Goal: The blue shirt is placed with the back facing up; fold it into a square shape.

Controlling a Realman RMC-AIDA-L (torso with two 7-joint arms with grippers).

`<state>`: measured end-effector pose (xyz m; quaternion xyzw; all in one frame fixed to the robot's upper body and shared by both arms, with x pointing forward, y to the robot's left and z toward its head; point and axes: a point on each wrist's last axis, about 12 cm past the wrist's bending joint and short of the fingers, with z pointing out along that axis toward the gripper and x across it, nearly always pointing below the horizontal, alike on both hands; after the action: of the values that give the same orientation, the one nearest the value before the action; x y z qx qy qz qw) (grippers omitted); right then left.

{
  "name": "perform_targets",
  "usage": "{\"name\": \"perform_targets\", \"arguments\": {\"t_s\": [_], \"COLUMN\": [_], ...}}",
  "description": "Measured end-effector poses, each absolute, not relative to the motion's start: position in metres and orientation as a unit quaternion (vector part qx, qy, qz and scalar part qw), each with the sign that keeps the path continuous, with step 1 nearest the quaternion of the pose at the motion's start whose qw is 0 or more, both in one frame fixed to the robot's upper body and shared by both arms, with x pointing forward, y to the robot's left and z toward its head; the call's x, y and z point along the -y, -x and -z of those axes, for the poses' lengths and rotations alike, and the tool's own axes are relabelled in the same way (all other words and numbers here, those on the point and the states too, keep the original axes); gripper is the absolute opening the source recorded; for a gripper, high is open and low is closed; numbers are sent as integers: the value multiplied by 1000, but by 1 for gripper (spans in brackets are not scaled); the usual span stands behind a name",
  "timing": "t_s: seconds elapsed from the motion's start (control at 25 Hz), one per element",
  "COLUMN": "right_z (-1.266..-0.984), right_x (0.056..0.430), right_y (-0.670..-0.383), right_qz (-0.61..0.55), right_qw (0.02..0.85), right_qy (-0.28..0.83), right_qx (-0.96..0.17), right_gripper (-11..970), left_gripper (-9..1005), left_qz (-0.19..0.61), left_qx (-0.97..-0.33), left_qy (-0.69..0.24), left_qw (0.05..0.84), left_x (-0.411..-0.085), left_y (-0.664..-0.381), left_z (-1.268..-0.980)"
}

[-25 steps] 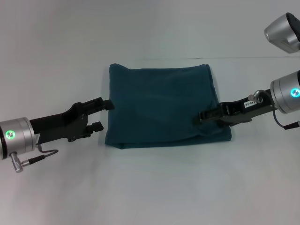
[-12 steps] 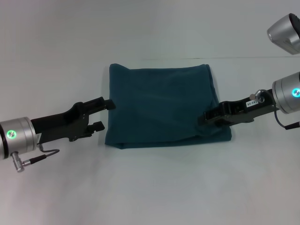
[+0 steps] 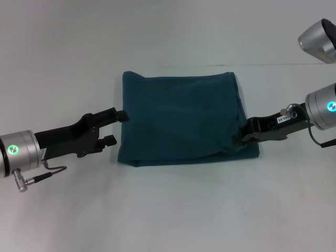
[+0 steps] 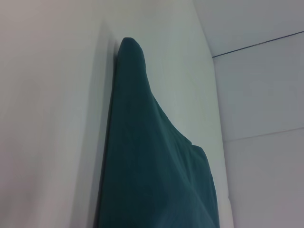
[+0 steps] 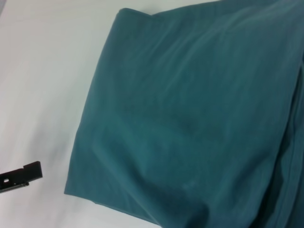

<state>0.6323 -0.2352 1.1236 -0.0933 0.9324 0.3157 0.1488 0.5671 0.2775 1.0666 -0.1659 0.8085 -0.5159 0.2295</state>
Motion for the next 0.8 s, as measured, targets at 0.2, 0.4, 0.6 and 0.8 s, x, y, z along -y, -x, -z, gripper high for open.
{"name": "perform_targets", "arguments": {"t_s": [0.2,0.4,0.6,0.8], "right_z": [-1124,-1123,-1123,-1120], "right_x": [235,235,239,246], "right_y": [-633,-633,-633,-630], "right_qz": [-312,-311,-312,-312], "right_qw": [150,151,150,148], "right_qy": [90,87,83,74], "right_qx": [-934,-934,-935,-936], "right_gripper": [236,64,65,66], "left_gripper": [904,904,904,904], "left_qz": [516,515,515,515], "left_qx": [-808,-808,-808,-808], "left_qy": [166,166,166,168], "left_qw": [231,231,231,231], "left_x": [-277,-277,-277,-277], "left_y": [-568,-568,-568,-567], "left_z": [-1067,-1067,-1067,-1066]}}
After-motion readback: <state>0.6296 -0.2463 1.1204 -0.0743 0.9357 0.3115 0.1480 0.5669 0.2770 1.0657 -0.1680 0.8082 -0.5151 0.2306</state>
